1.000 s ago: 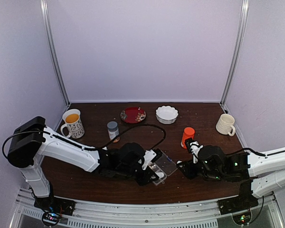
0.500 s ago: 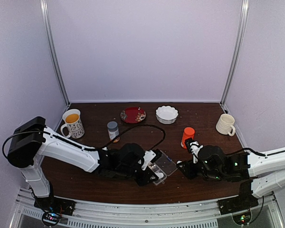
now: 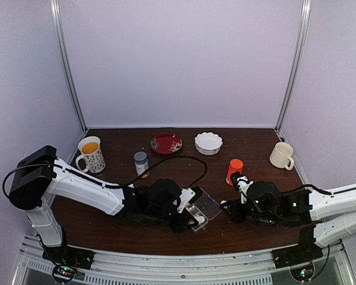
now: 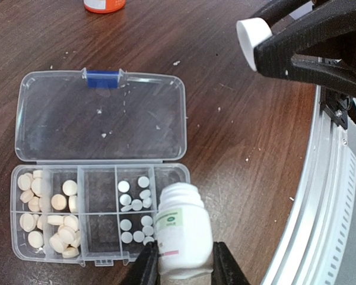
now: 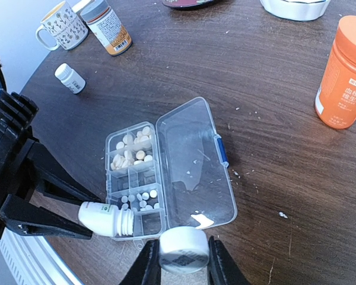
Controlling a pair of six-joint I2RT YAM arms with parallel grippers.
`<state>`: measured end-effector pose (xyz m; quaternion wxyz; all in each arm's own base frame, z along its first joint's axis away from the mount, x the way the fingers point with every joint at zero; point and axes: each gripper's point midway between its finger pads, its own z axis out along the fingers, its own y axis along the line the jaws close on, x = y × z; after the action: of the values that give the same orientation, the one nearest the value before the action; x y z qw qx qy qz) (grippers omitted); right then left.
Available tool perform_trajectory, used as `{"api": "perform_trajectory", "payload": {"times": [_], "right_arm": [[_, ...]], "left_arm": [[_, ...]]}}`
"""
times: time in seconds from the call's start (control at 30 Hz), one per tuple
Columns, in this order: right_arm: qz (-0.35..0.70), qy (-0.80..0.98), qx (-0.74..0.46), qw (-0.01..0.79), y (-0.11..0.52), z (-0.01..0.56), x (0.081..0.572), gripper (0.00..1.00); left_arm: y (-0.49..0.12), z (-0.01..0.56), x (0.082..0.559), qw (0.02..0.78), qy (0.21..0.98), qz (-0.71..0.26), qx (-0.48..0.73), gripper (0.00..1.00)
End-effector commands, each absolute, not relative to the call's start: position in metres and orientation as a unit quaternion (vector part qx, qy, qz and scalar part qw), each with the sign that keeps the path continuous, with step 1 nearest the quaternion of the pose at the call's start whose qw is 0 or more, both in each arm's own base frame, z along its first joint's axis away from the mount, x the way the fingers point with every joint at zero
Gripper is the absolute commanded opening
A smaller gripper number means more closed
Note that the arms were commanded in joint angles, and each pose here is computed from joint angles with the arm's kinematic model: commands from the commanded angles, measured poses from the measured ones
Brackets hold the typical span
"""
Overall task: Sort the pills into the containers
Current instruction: Pour the pill into the compartment of the pill container.
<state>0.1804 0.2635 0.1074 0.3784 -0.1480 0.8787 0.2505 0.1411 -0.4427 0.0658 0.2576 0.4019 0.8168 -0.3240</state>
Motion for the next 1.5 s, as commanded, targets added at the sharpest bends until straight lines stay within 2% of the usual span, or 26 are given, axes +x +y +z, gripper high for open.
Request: {"api": "perform_trajectory", "payload": {"times": [0.0, 0.13, 0.3, 0.4, 0.57, 0.7, 0.83, 0.97, 1.13, 1.27, 1.37, 1.47], "right_arm": [[0.250, 0.874, -0.144, 0.392, 0.266, 0.117, 0.186, 0.00], [0.252, 0.873, -0.141, 0.393, 0.264, 0.116, 0.185, 0.00], [0.252, 0.874, -0.141, 0.391, 0.264, 0.115, 0.185, 0.00], [0.256, 0.873, -0.139, 0.392, 0.263, 0.115, 0.184, 0.00], [0.252, 0.874, -0.142, 0.392, 0.262, 0.116, 0.184, 0.00], [0.254, 0.872, -0.140, 0.394, 0.261, 0.117, 0.184, 0.00], [0.251, 0.873, -0.141, 0.395, 0.262, 0.117, 0.185, 0.00], [0.255, 0.873, -0.140, 0.393, 0.263, 0.117, 0.185, 0.00], [0.250, 0.874, -0.141, 0.392, 0.262, 0.116, 0.185, 0.00], [0.256, 0.873, -0.138, 0.392, 0.262, 0.115, 0.184, 0.00], [0.254, 0.873, -0.139, 0.392, 0.262, 0.116, 0.184, 0.00], [0.254, 0.873, -0.138, 0.393, 0.261, 0.117, 0.184, 0.00]], "left_arm": [[-0.455, 0.094, 0.143, 0.280, 0.799, -0.339, 0.410, 0.00], [-0.451, 0.077, 0.141, 0.270, 0.807, -0.334, 0.406, 0.00], [-0.457, 0.091, 0.141, 0.277, 0.802, -0.334, 0.410, 0.00], [-0.453, 0.070, 0.139, 0.264, 0.811, -0.330, 0.404, 0.00], [-0.457, 0.091, 0.144, 0.280, 0.804, -0.321, 0.415, 0.00], [-0.451, 0.066, 0.140, 0.263, 0.815, -0.322, 0.403, 0.00], [-0.456, 0.085, 0.142, 0.270, 0.808, -0.320, 0.414, 0.00], [-0.452, 0.072, 0.139, 0.263, 0.813, -0.329, 0.401, 0.00], [-0.452, 0.090, 0.143, 0.277, 0.808, -0.321, 0.409, 0.00], [-0.449, 0.071, 0.140, 0.261, 0.817, -0.319, 0.404, 0.00], [-0.456, 0.094, 0.144, 0.273, 0.808, -0.313, 0.417, 0.00], [-0.453, 0.091, 0.144, 0.278, 0.808, -0.319, 0.410, 0.00]]}}
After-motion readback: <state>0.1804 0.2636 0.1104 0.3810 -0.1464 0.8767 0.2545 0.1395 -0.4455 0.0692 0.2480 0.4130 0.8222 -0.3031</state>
